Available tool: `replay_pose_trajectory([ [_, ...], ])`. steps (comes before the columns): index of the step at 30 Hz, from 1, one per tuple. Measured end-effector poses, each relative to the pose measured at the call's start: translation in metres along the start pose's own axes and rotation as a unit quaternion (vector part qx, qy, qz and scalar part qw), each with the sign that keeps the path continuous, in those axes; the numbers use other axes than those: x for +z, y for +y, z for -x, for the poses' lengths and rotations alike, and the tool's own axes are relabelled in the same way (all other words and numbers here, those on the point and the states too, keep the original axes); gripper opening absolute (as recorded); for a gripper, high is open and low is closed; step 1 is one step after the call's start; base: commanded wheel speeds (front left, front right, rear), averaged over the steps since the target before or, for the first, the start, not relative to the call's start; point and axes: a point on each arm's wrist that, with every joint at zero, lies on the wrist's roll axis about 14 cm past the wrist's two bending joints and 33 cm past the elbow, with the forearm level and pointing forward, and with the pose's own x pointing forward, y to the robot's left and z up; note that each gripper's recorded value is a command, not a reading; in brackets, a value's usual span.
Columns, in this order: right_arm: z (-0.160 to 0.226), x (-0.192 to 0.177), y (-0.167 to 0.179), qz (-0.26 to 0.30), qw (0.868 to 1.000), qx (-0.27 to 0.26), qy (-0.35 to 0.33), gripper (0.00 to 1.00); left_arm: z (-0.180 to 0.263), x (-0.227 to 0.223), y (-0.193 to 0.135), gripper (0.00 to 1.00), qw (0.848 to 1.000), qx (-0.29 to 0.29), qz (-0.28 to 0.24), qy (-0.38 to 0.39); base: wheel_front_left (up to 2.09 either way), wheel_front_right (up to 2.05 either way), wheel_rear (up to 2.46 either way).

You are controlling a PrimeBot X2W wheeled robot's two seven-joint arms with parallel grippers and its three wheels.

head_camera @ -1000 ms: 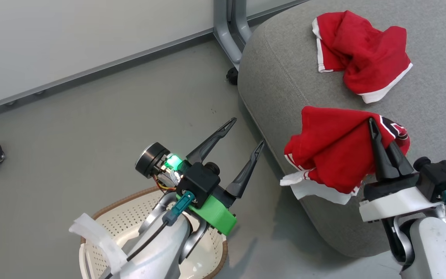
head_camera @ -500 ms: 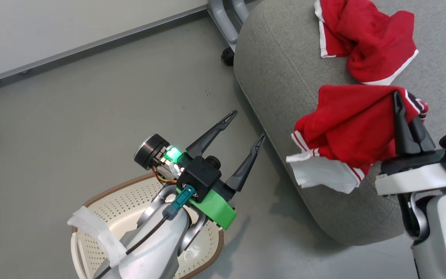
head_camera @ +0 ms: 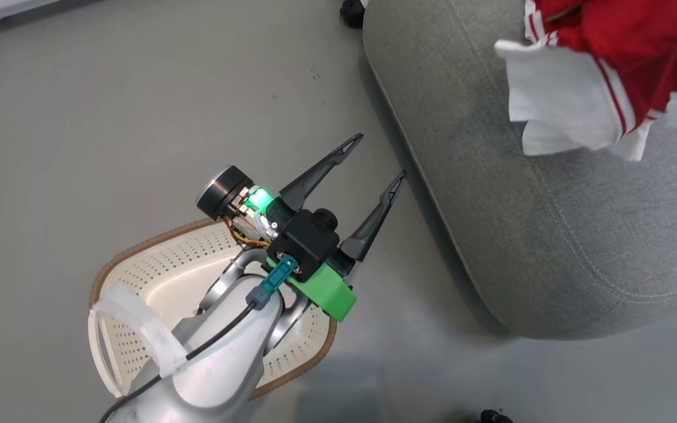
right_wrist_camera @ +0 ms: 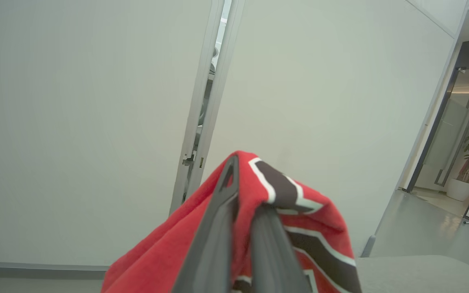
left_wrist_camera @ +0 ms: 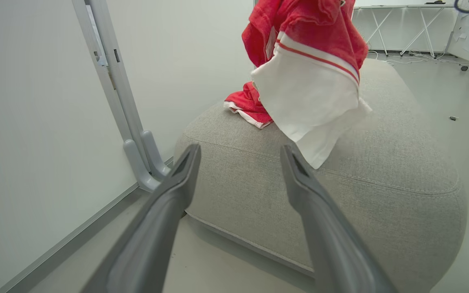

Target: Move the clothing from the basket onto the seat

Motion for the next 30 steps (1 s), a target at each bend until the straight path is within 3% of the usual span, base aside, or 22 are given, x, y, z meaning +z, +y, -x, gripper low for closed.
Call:
replay_pose_trajectory([
  [7, -0.052, 0.005, -0.026, 0.046, 0.998, -0.018, -0.037, 0.00, -0.005, -0.024, 0.014, 1.00, 1.000, 0.000, 0.015, 0.008, 0.00, 0.00, 0.00],
  [15, -0.085, -0.027, -0.062, 0.075, 0.996, -0.056, -0.008, 0.00, -0.004, -0.054, 0.026, 1.00, 0.999, 0.004, 0.031, 0.024, 0.00, 0.00, 0.00],
  [23, -0.063, -0.117, -0.065, 0.069, 0.989, -0.071, 0.113, 0.00, 0.003, -0.078, 0.033, 1.00, 0.998, 0.011, 0.044, 0.044, 0.00, 0.00, 0.00],
  [30, -0.020, -0.182, -0.060, 0.048, 0.972, -0.084, 0.212, 0.00, 0.005, -0.086, 0.039, 1.00, 0.998, 0.014, 0.045, 0.050, 0.00, 0.00, 0.00],
])
